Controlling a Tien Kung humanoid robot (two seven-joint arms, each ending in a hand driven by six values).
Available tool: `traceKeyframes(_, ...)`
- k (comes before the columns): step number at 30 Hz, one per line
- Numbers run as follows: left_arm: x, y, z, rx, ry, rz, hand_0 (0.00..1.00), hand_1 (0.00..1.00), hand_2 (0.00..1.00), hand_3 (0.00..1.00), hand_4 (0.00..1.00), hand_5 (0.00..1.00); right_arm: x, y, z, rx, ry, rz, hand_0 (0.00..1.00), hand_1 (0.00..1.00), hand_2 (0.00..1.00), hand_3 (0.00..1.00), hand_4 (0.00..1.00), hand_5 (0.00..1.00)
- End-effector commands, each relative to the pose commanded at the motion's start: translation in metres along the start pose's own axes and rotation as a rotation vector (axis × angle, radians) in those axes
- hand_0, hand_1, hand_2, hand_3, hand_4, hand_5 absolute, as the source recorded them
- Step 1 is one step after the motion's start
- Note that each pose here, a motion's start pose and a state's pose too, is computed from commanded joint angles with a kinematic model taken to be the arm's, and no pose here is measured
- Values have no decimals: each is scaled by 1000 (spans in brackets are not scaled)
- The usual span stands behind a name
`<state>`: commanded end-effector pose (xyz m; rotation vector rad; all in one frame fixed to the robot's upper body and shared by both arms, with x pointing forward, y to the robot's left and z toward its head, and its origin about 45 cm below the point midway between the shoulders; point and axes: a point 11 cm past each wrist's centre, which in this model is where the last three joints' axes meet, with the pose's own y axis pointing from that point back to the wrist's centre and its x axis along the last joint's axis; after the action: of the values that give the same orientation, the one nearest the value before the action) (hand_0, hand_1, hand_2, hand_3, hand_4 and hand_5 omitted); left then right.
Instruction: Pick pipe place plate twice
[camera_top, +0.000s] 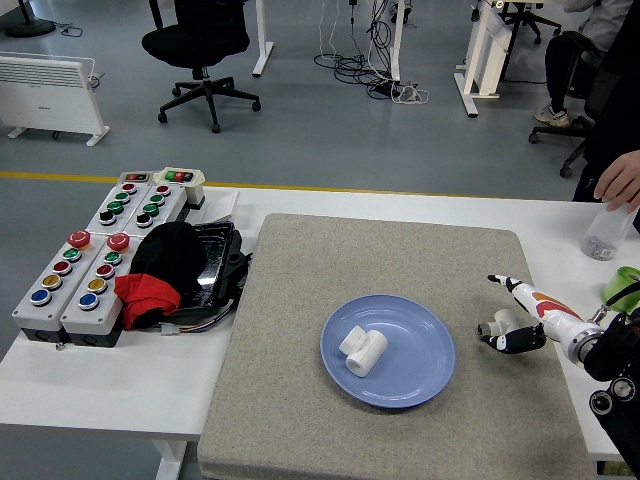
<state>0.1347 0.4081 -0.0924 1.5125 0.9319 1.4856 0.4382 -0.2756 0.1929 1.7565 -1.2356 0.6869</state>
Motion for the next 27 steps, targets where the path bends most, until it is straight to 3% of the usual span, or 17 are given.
traceKeyframes(8,0,0,1,-2,3,-1,722,747,704,647,394,998,-7,-5,9,-24,17,-14,966,910,982,940,759,342)
traceKeyframes(9,0,0,1,-3,5,-1,722,747,704,647,395,998,-7,-6,10,-30,22,-11,825,821,947,878,731,333)
traceKeyframes(15,1,1,4,-7,7,-1,722,747,704,647,395,998,-10,-7,14,-47,17,-8,825,821,947,878,731,333)
traceKeyframes(16,1,1,4,-8,8,-1,722,747,704,647,394,998,-10,-7,14,-46,17,-1,610,667,799,796,648,282)
traceKeyframes(21,1,1,6,-11,8,-1,722,747,704,647,394,998,-8,-6,12,-28,18,33,610,667,799,796,648,282)
traceKeyframes(22,1,1,6,-12,8,0,721,747,703,647,396,998,-8,-6,12,-26,19,38,423,541,686,750,530,182)
traceKeyframes(27,1,2,7,-13,7,-1,721,747,703,647,396,998,-10,-5,14,-26,25,41,423,541,686,750,530,182)
